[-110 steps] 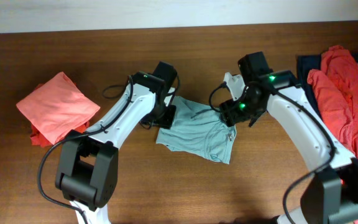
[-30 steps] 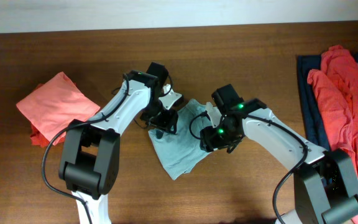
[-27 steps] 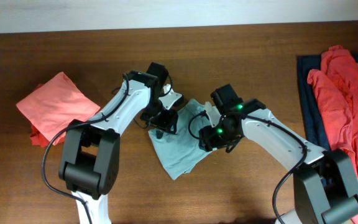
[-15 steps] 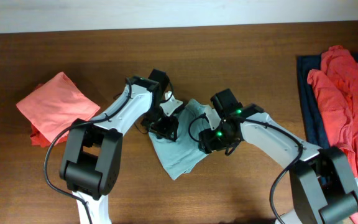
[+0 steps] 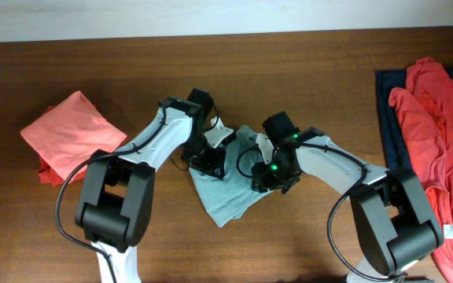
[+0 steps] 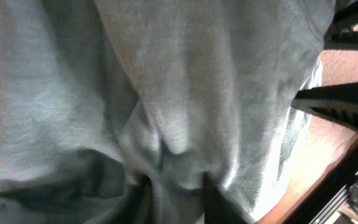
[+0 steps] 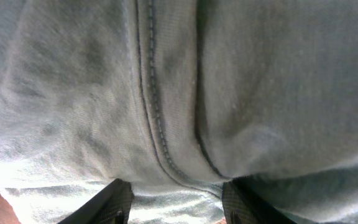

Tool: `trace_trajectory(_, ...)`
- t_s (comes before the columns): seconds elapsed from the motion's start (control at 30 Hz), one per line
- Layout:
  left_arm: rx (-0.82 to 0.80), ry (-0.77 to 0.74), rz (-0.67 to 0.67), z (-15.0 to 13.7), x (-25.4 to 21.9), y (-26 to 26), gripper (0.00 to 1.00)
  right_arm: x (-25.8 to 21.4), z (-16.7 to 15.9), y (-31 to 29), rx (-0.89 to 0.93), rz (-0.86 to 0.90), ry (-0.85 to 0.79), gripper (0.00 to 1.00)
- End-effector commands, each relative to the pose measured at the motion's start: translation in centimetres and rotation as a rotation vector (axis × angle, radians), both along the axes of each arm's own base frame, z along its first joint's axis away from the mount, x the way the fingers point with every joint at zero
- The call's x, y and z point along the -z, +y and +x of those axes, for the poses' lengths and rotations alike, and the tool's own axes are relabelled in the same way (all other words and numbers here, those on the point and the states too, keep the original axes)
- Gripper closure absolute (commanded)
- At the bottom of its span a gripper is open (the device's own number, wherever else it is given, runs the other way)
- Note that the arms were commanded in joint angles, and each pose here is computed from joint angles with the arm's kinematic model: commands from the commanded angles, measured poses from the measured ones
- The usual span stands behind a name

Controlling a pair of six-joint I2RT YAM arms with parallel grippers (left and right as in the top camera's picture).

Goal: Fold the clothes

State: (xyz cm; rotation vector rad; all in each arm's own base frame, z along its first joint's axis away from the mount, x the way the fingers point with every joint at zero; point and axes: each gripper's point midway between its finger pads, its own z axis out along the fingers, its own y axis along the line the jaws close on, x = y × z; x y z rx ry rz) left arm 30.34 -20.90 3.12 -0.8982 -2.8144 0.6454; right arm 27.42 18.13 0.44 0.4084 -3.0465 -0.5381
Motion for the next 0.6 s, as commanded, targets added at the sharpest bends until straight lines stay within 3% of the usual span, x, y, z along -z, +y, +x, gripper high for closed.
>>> trace_trajectory(0.0,0.028,-0.011,-0.03,-0.4,-0.4,-0.3,1.0,4.3,-2.0,-1.2,-0.017,-0.078,0.087,0.48)
trace_trajectory(0.17,0.031,-0.03,0.011,-0.1,0.1,0.4,1.0,4.3,-2.0,-1.2,-0.017,-0.078,0.087,0.48)
trace_trajectory(0.23,-0.048,-0.068,0.139,1.1,0.9,2.2,1.0,4.3,-2.1,-1.2,-0.017,-0.08,0.091,0.48)
trace_trajectory(0.33,-0.301,-0.185,0.372,4.6,1.6,6.1,1.0,4.3,-2.1,-1.2,-0.017,-0.08,0.09,0.48)
trace_trajectory(0.4,-0.413,-0.208,0.386,5.9,1.6,6.9,0.99,4.3,-2.0,-1.2,-0.017,-0.08,0.09,0.48)
trace_trajectory(0.57,-0.43,-0.214,0.38,6.2,1.6,6.8,0.99,4.3,-2.0,-1.2,-0.017,-0.08,0.09,0.48)
